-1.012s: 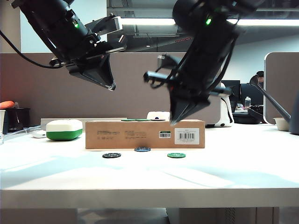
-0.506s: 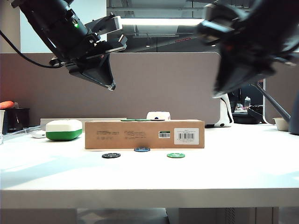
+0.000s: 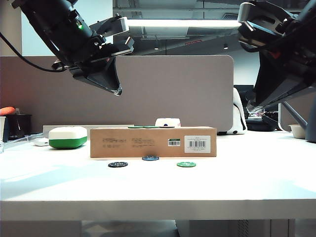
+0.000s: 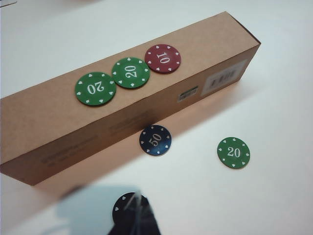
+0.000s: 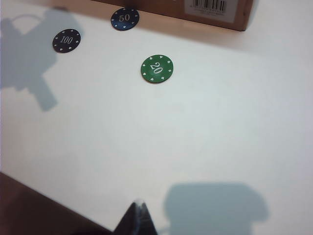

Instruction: Push the chip, whose value equals the sum of all the chip values on the rectangular box, forward next to the box.

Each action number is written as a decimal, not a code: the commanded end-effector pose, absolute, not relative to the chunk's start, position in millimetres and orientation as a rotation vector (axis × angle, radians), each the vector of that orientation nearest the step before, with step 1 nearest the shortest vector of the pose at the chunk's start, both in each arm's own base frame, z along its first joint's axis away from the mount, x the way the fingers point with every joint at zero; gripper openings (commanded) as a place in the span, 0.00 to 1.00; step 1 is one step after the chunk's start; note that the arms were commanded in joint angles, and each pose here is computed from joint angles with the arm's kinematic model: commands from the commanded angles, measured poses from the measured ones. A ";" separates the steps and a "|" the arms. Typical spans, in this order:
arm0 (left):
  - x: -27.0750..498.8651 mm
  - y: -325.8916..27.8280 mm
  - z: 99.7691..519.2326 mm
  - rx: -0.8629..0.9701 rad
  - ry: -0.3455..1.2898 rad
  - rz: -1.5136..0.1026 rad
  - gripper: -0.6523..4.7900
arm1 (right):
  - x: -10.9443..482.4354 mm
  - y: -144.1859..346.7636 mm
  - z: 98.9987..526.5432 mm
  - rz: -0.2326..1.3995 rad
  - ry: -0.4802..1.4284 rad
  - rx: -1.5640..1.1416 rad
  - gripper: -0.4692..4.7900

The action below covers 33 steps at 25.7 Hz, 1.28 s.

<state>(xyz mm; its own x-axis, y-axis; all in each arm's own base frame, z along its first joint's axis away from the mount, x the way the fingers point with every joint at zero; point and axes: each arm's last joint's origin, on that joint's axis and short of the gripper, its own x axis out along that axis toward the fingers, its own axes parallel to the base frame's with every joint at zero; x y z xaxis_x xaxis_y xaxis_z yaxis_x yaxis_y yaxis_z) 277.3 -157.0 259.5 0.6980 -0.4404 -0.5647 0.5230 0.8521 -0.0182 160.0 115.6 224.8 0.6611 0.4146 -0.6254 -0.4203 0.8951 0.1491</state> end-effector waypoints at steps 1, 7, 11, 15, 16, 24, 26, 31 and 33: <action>275.3 -156.3 267.0 0.140 0.557 -0.545 0.11 | 160.4 116.0 226.8 0.475 0.692 -0.004 0.08; 264.3 -150.1 288.0 0.123 0.485 -0.548 0.11 | 160.4 116.0 226.8 0.475 0.693 -0.004 0.08; 242.9 -132.3 326.8 0.186 0.308 -0.417 0.11 | 160.4 116.0 226.8 0.475 0.692 -0.004 0.08; 217.5 -108.5 360.1 0.199 0.172 -0.125 0.11 | 160.4 116.0 226.6 0.475 0.693 -0.004 0.08; 210.8 -102.8 367.1 0.199 0.144 -0.071 0.11 | 160.4 116.0 226.7 0.475 0.693 -0.004 0.08; 132.2 -30.6 403.5 0.084 0.041 0.277 0.11 | 160.4 116.0 226.7 0.475 0.693 -0.004 0.08; 117.6 -17.6 396.1 0.052 0.087 0.339 0.11 | 160.3 116.0 226.7 0.475 0.693 -0.004 0.08; 93.8 0.4 361.5 -0.046 0.128 0.453 0.11 | 160.4 116.0 226.7 0.474 0.693 -0.005 0.08; 86.5 3.9 343.1 -0.084 0.118 0.480 0.11 | 160.3 116.1 226.7 0.476 0.693 -0.004 0.08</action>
<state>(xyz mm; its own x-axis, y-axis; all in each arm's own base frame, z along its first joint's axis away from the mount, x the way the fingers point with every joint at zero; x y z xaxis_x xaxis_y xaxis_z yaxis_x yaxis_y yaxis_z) 91.3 1.9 354.2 0.8856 0.4454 -0.1316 -0.4496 0.8932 -0.0021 159.9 115.8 224.7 0.6602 0.4156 -0.6257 -0.4216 0.8944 0.1492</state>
